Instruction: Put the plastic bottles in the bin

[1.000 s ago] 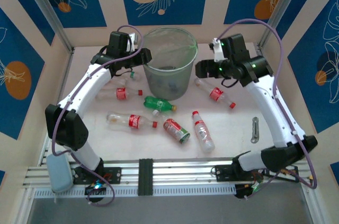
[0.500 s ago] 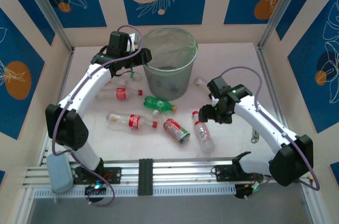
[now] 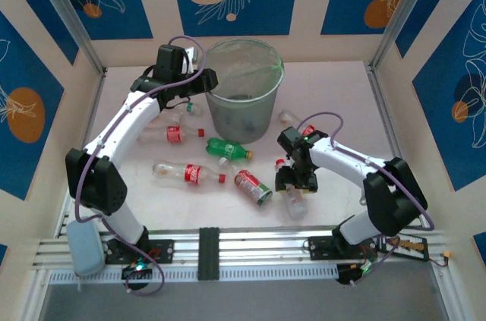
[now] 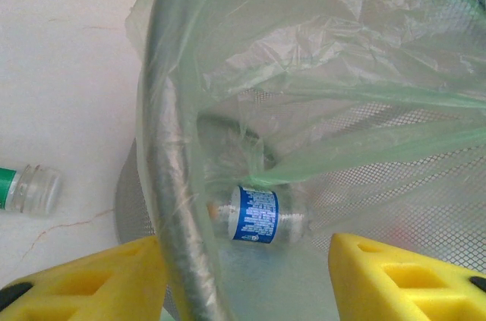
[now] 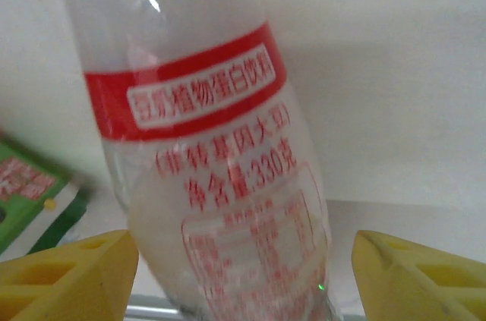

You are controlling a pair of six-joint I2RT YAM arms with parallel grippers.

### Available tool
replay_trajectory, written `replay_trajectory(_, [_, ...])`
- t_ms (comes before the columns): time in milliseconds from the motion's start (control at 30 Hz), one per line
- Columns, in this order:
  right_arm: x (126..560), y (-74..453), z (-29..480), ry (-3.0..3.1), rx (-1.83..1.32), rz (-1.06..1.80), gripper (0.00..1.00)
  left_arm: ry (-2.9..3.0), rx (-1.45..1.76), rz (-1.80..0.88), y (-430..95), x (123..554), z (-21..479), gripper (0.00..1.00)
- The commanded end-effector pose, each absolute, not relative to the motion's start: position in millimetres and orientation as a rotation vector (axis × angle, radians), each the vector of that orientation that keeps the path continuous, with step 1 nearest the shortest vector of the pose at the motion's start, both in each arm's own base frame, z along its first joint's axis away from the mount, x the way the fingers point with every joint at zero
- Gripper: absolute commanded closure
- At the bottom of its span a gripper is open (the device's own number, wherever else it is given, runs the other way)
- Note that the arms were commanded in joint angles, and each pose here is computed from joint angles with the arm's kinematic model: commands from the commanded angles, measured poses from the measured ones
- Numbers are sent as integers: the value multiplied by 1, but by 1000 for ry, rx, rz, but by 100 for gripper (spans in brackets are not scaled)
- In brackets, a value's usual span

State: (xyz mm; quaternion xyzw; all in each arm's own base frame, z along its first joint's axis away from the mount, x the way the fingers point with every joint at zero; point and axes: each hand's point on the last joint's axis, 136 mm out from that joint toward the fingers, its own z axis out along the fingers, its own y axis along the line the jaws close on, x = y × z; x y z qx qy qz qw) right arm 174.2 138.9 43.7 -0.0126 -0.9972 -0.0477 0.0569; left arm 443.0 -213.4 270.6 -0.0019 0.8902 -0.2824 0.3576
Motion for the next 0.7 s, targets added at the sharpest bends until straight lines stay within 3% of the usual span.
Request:
replay_trajectory(0, [177,140,31,-3025,-68,-129,26,2347,54,-754,-229,440,251,42])
replay_trajectory(400, [181,136,14,-3018,-101,-88,36,2357,52,-752,-228,440,248,42])
replay_trajectory(667, [190,128,44,-3096,-127,-87,45,2352,52,-749,-227,440,249,42])
